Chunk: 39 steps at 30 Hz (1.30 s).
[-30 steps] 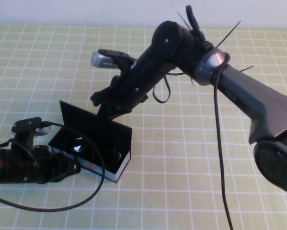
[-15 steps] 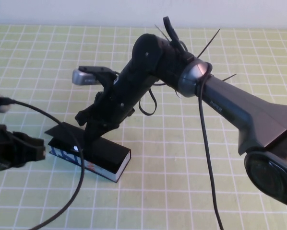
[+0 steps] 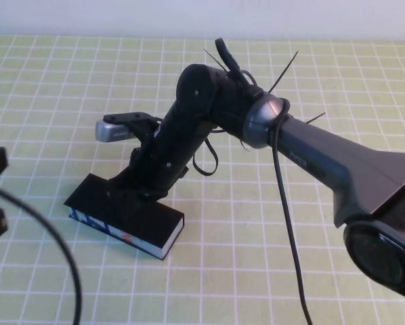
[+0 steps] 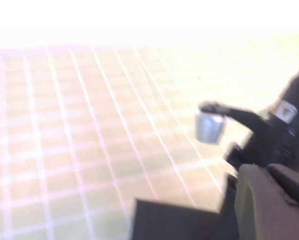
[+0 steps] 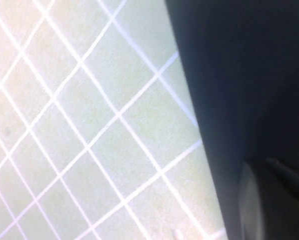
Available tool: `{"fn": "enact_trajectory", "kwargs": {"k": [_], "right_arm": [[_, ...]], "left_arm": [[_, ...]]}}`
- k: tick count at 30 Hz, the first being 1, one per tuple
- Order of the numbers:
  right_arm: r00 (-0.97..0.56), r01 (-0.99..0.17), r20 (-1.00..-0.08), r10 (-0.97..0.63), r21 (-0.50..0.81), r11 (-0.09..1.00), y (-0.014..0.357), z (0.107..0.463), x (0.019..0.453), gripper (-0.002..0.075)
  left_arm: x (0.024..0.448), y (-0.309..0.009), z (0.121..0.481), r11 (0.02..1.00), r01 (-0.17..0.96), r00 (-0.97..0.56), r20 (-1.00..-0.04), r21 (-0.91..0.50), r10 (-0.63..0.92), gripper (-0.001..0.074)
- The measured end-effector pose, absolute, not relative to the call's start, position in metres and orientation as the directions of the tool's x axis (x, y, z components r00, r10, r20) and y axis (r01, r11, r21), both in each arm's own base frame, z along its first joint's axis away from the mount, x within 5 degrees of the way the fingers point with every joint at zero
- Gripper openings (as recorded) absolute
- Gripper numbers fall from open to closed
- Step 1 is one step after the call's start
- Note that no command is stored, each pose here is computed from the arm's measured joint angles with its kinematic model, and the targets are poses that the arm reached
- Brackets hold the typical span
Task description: Return glasses to glasses case
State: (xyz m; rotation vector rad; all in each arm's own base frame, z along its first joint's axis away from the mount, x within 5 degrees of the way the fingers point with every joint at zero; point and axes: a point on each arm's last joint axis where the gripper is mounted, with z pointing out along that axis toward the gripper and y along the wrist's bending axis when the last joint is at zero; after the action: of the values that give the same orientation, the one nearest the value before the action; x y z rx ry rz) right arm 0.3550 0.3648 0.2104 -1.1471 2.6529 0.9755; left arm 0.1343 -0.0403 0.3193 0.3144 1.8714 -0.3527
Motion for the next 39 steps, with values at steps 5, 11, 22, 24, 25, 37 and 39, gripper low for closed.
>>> {"fn": "enact_trajectory", "kwargs": {"k": [5,11,22,24,25,37,39], "right_arm": [[-0.669,-0.738,-0.388,-0.634,0.451,0.502,0.355,0.247,0.350,-0.0011],[-0.577,-0.813,-0.529,-0.622,0.304,0.496,0.325,0.333,0.327,-0.0011],[-0.498,-0.846,-0.628,-0.598,0.201,0.493,0.261,0.419,0.259,-0.0011],[-0.502,-0.841,-0.635,-0.587,0.198,0.504,0.251,0.423,0.248,-0.0011],[-0.505,-0.835,-0.639,-0.580,0.193,0.515,0.245,0.424,0.243,-0.0011],[-0.557,-0.697,-0.725,-0.405,0.143,0.702,0.163,0.401,0.171,-0.0011],[-0.561,-0.679,-0.738,-0.376,0.150,0.719,0.150,0.391,0.158,-0.0011]], "left_arm": [[0.103,-0.027,0.311,0.958,0.284,-0.136,-0.991,-0.028,0.012,-0.0004],[0.071,-0.012,0.272,0.989,0.150,0.029,-0.999,-0.019,-0.024,-0.0004],[0.069,-0.001,0.199,0.996,0.023,-0.045,-0.995,-0.090,-0.089,-0.0004],[0.069,-0.001,0.199,0.995,0.021,-0.048,-0.994,-0.099,-0.098,-0.0004],[0.069,-0.001,0.199,0.995,0.023,-0.048,-0.994,-0.101,-0.100,-0.0004],[0.069,-0.001,0.198,0.993,0.025,-0.051,-0.993,-0.111,-0.110,-0.0004],[0.069,-0.001,0.198,0.993,0.025,-0.051,-0.993,-0.111,-0.110,-0.0004]]}}
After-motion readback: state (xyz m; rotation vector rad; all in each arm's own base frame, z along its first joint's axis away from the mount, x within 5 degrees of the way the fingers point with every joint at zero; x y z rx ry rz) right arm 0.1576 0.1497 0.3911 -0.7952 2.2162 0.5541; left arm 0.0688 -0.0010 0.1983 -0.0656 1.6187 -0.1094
